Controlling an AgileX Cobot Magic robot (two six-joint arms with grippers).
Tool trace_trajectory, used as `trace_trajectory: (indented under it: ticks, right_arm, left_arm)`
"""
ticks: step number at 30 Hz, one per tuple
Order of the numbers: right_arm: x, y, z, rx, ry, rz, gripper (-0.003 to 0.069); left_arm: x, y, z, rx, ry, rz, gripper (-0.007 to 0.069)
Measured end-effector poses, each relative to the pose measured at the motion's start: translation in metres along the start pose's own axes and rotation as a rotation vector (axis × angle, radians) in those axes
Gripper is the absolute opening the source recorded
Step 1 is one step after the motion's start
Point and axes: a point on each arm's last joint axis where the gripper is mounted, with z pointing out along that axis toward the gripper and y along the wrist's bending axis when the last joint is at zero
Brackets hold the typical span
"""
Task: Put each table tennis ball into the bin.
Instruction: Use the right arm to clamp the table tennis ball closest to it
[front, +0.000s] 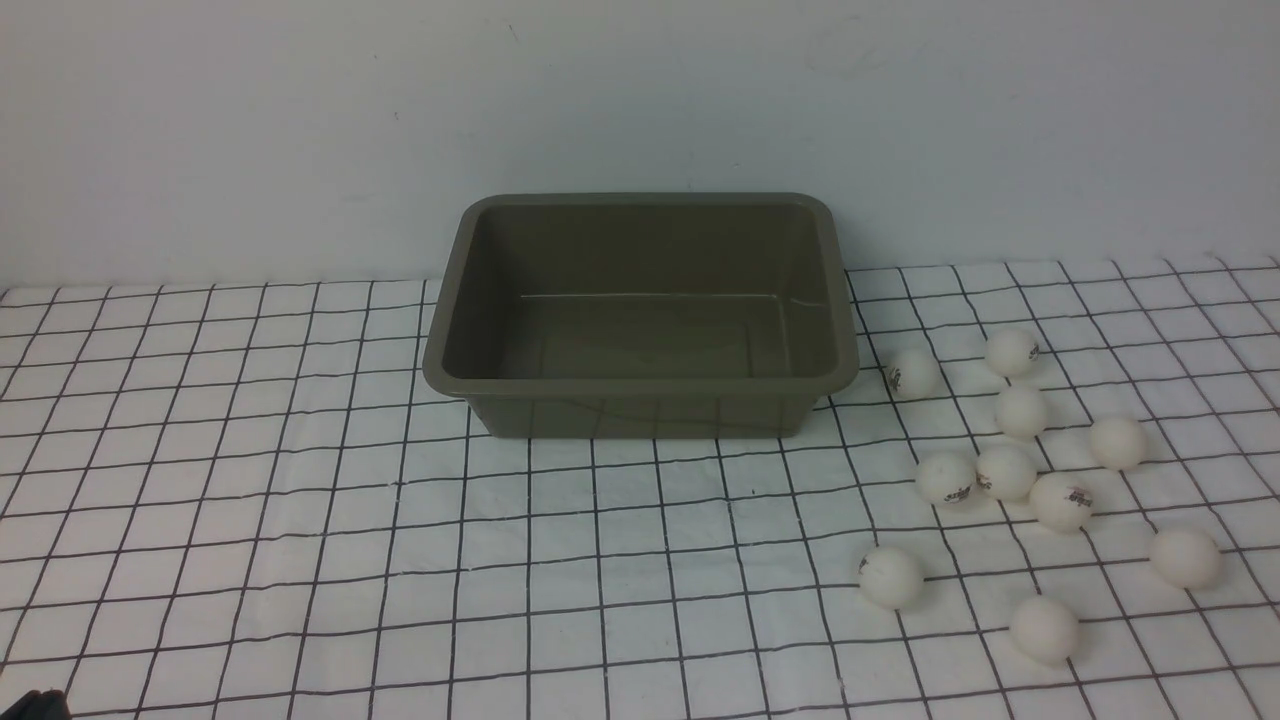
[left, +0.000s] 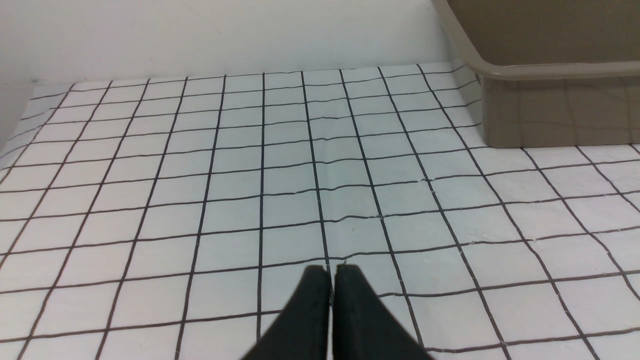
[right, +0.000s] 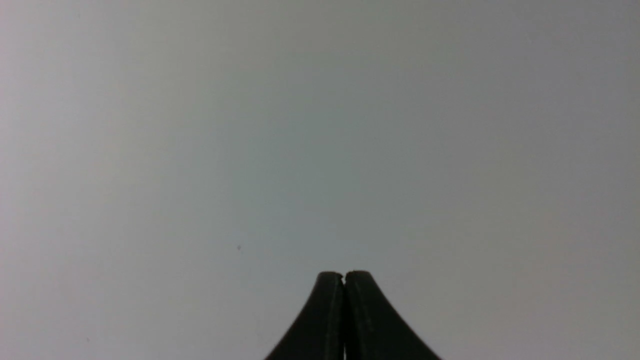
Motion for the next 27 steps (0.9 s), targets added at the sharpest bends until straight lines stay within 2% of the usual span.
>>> trace_trajectory:
  ticks: [6, 9, 11, 12, 16, 19, 22, 27]
  right_arm:
    - [-0.014, 0.009, 0.005, -0.047, -0.015, 0.013, -0.0016]
    - [-0.042, 0.03, 0.016, -0.13, 0.014, -0.091, -0.0016]
    - [-0.059, 0.04, 0.026, -0.15, 0.066, -0.187, -0.0016]
    - [-0.067, 0.045, 0.035, -0.143, 0.118, -0.261, -0.0016]
    - [-0.082, 0.052, 0.074, -0.093, 0.235, -0.325, -0.0016]
    - [-0.074, 0.053, 0.105, -0.075, 0.331, -0.322, -0.0016]
    - [-0.044, 0.053, 0.144, -0.061, 0.519, -0.321, -0.0016]
    - [-0.015, 0.056, 0.166, -0.059, 0.68, -0.349, -0.0016]
  left_arm:
    - [0.0, 0.0, 0.0, 0.0, 0.0, 0.0, -0.0004]
    - [0.0, 0.0, 0.0, 0.0, 0.0, 0.0, -0.0004]
    - [0.0, 0.0, 0.0, 0.0, 0.0, 0.0, -0.0004]
    - [0.0, 0.0, 0.0, 0.0, 0.0, 0.0, -0.0004]
    - [0.0, 0.0, 0.0, 0.0, 0.0, 0.0, -0.0004]
    - [0.0, 0.0, 0.0, 0.0, 0.0, 0.0, -0.0004]
    - [0.0, 0.0, 0.0, 0.0, 0.0, 0.0, -0.0004]
    - [0.0, 0.0, 0.0, 0.0, 0.0, 0.0, -0.0004]
